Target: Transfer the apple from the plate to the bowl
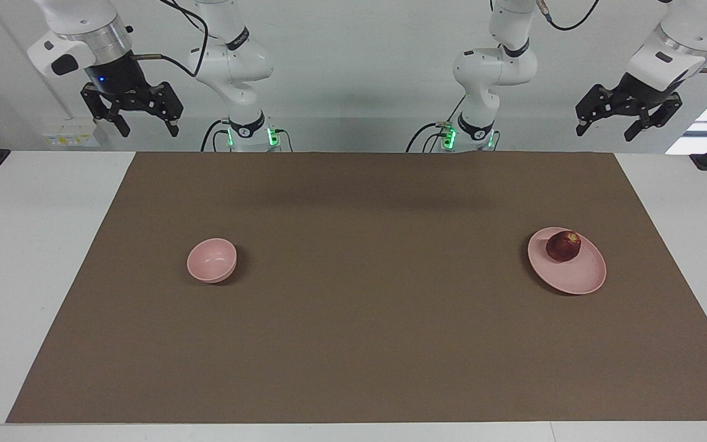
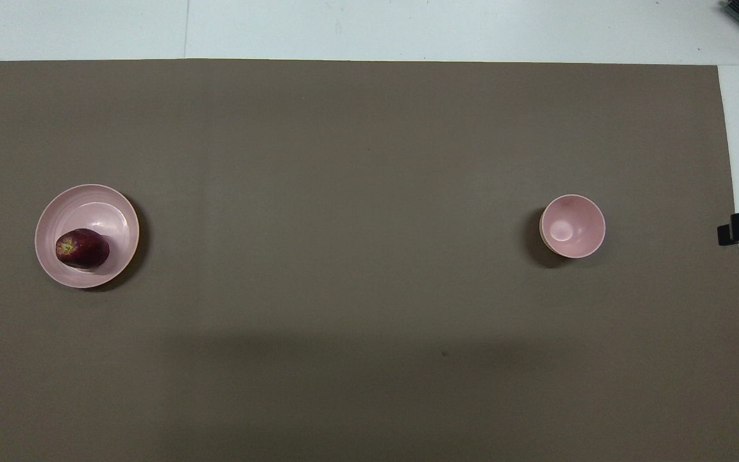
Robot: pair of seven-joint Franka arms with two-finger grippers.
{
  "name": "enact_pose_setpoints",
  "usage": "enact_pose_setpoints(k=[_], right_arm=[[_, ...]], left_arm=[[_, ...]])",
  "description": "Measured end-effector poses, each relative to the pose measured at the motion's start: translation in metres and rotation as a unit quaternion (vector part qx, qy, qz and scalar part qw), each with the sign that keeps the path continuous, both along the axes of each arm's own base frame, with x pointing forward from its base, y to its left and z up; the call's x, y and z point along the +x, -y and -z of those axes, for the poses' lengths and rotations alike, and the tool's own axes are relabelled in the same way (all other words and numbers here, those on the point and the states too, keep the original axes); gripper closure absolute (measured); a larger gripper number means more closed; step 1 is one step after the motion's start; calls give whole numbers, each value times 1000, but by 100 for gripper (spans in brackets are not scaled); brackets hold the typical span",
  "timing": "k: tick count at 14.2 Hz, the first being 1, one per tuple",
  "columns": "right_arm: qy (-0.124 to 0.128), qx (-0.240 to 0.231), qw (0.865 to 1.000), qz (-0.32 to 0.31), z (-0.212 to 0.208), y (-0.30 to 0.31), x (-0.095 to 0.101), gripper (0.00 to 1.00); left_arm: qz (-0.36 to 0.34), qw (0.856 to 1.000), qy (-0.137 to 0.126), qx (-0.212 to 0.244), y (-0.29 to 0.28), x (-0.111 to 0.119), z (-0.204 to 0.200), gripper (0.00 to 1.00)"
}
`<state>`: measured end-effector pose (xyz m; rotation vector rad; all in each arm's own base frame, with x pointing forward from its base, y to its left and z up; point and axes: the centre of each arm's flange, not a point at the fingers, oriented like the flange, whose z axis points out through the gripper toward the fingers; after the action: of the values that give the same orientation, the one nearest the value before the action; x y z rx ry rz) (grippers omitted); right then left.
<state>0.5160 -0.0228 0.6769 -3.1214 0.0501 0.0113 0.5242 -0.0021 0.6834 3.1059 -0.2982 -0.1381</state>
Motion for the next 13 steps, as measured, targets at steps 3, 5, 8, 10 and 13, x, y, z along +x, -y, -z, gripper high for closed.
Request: enact_pose_setpoints(k=[3, 5, 8, 10, 13], right_arm=[[0, 0, 1000, 0, 0, 0, 0, 0], [0, 0, 1000, 0, 0, 0, 0, 0], [0, 0, 1000, 0, 0, 0, 0, 0], [0, 0, 1000, 0, 0, 0, 0, 0], [0, 0, 1000, 0, 0, 0, 0, 0]], left_arm=[[1, 1000, -2, 0, 0, -2, 2, 0], [2, 1000, -5, 0, 2, -5, 4, 0], [3, 1000, -3, 0, 3, -7, 5, 0], [3, 1000, 2, -1, 3, -8, 8, 0], [3, 1000, 16, -1, 2, -12, 16, 0]])
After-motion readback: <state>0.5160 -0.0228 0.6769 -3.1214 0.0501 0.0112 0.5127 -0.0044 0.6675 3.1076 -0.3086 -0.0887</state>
